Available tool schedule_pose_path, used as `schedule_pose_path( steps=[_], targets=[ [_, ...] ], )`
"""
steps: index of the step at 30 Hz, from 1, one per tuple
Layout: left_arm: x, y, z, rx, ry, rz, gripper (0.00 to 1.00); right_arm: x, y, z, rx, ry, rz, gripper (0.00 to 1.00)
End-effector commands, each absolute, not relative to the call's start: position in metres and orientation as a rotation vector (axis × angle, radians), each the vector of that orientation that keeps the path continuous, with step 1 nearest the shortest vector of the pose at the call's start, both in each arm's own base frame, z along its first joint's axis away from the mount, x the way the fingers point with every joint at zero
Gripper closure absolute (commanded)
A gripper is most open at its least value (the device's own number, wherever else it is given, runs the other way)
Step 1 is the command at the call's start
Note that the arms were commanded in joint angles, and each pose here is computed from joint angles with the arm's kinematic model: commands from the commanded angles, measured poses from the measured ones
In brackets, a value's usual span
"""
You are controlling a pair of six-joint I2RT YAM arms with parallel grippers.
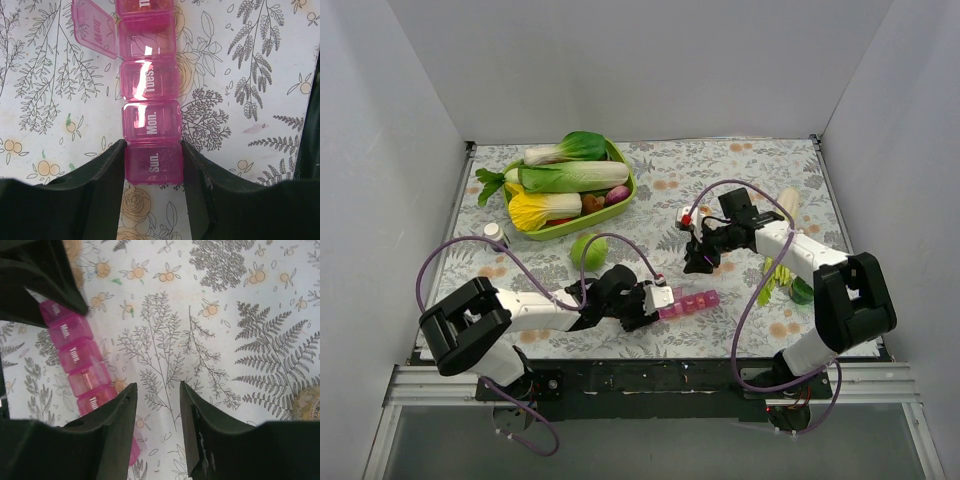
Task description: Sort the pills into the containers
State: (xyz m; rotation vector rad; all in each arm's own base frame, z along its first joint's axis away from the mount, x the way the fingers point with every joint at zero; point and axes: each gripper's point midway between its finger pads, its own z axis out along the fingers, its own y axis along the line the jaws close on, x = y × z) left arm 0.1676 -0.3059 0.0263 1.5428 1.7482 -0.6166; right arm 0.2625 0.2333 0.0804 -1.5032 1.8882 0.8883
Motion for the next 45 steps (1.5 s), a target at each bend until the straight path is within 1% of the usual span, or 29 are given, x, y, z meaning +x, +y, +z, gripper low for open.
schedule_pose_path(
  steps=[1, 3, 4, 5, 6, 7, 10, 16, 23, 28, 32, 33, 36, 37, 38, 40, 41, 44, 45],
  targets=[
    [0.168, -0.304, 0.019, 1.567, 1.804, -0.591, 0.91, 0.227, 0.238, 0.108, -1.624, 1.690, 1.033, 0.54],
    [0.168, -0.303, 0.016, 1.574, 1.818, -0.586, 0.91, 0.219, 0.236, 0.104, -1.652, 1.676, 1.070, 0.57],
    [0.167, -0.303, 0.015, 1.576, 1.825, -0.586, 0.91, 0.212, 0.235, 0.101, -1.683, 1.667, 1.092, 0.63],
    [0.167, -0.303, 0.015, 1.575, 1.826, -0.586, 0.91, 0.209, 0.237, 0.102, -1.688, 1.663, 1.120, 0.66],
    [0.167, -0.303, 0.016, 1.573, 1.826, -0.587, 0.91, 0.205, 0.238, 0.096, -1.706, 1.673, 1.144, 0.72],
    [0.167, -0.302, 0.015, 1.573, 1.828, -0.585, 0.91, 0.200, 0.240, 0.093, -1.737, 1.668, 1.156, 0.83],
    [0.168, -0.304, 0.016, 1.570, 1.827, -0.585, 0.91, 0.200, 0.243, 0.083, -1.772, 1.701, 1.154, 0.94],
    [0.169, -0.306, 0.017, 1.569, 1.825, -0.592, 0.91, 0.210, 0.246, 0.071, -1.756, 1.785, 1.105, 0.99],
    [0.169, -0.305, 0.016, 1.566, 1.827, -0.589, 0.91, 0.232, 0.250, 0.055, -1.691, 1.894, 0.957, 0.99],
    [0.171, -0.304, 0.014, 1.557, 1.840, -0.577, 0.91, 0.235, 0.251, 0.047, -1.685, 1.935, 0.924, 0.99],
    [0.173, -0.305, 0.013, 1.540, 1.864, -0.567, 0.90, 0.234, 0.253, 0.052, -1.683, 1.923, 0.939, 0.99],
    [0.174, -0.305, 0.013, 1.528, 1.874, -0.565, 0.88, 0.237, 0.255, 0.062, -1.678, 1.899, 0.933, 0.98],
    [0.177, -0.306, 0.015, 1.502, 1.882, -0.557, 0.76, 0.247, 0.253, 0.089, -1.630, 1.846, 0.931, 0.92],
    [0.178, -0.307, 0.019, 1.483, 1.885, -0.558, 0.71, 0.254, 0.247, 0.097, -1.594, 1.838, 0.922, 0.87],
    [0.179, -0.307, 0.020, 1.475, 1.885, -0.553, 0.62, 0.256, 0.244, 0.103, -1.576, 1.829, 0.924, 0.84],
    [0.182, -0.306, 0.023, 1.449, 1.892, -0.541, 0.52, 0.259, 0.236, 0.118, -1.532, 1.788, 0.925, 0.77],
    [0.183, -0.306, 0.025, 1.432, 1.900, -0.540, 0.45, 0.259, 0.233, 0.121, -1.524, 1.779, 0.925, 0.76],
    [0.187, -0.307, 0.030, 1.409, 1.915, -0.529, 0.36, 0.256, 0.225, 0.130, -1.510, 1.737, 0.912, 0.69],
    [0.187, -0.307, 0.032, 1.402, 1.914, -0.533, 0.24, 0.254, 0.225, 0.137, -1.506, 1.709, 0.915, 0.67]
  ],
)
